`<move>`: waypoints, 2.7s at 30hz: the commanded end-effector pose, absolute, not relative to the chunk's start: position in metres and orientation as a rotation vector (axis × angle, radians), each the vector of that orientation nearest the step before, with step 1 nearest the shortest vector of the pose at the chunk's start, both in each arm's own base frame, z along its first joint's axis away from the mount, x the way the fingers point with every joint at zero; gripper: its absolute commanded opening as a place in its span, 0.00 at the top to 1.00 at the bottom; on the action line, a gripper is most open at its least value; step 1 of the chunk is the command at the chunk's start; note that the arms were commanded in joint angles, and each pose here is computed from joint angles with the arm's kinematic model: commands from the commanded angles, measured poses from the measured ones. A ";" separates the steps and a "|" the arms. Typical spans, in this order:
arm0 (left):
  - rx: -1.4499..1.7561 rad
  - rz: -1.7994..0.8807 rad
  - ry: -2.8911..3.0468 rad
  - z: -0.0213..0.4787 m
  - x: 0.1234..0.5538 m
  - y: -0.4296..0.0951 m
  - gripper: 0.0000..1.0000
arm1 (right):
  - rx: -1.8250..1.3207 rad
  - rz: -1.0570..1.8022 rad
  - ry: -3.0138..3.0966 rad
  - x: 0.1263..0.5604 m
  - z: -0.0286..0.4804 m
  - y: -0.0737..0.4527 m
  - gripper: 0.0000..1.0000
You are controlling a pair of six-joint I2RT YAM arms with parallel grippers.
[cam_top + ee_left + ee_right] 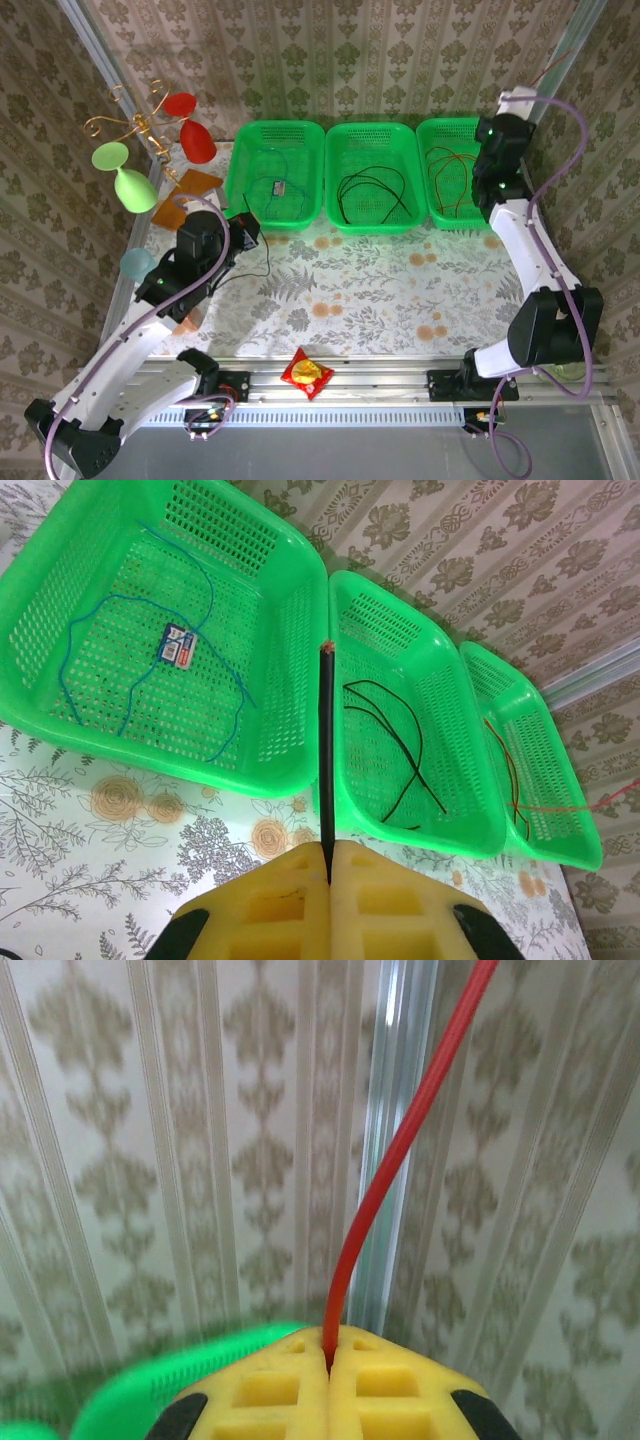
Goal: Untangle the cables
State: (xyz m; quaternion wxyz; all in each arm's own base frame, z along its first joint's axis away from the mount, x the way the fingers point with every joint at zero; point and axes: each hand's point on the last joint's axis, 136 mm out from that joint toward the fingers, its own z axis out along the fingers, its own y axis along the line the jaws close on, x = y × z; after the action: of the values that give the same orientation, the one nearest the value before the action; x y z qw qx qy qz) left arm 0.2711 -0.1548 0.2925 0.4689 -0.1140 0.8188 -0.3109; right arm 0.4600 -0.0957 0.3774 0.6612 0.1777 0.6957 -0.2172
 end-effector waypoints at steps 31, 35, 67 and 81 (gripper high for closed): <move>-0.287 -0.849 1.995 0.300 0.273 -0.164 1.00 | 0.437 -0.255 2.608 0.496 0.066 -0.086 1.00; -0.285 -0.850 1.993 0.302 0.271 -0.163 1.00 | 0.452 -0.243 2.611 0.497 0.069 -0.088 0.94; 0.046 -1.033 1.785 0.451 0.278 -0.262 1.00 | 0.465 0.108 2.169 0.397 0.268 -0.046 0.06; 0.163 -1.102 1.596 0.539 0.321 -0.323 1.00 | 0.431 0.157 2.081 0.337 0.280 -0.030 0.01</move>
State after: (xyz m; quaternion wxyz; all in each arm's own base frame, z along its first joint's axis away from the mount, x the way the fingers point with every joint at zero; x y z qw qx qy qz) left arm 0.3247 -0.3176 0.5020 0.5290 0.0461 0.7188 -0.4488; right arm 0.3409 -0.0337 0.2836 0.4859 0.1800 0.8532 0.0587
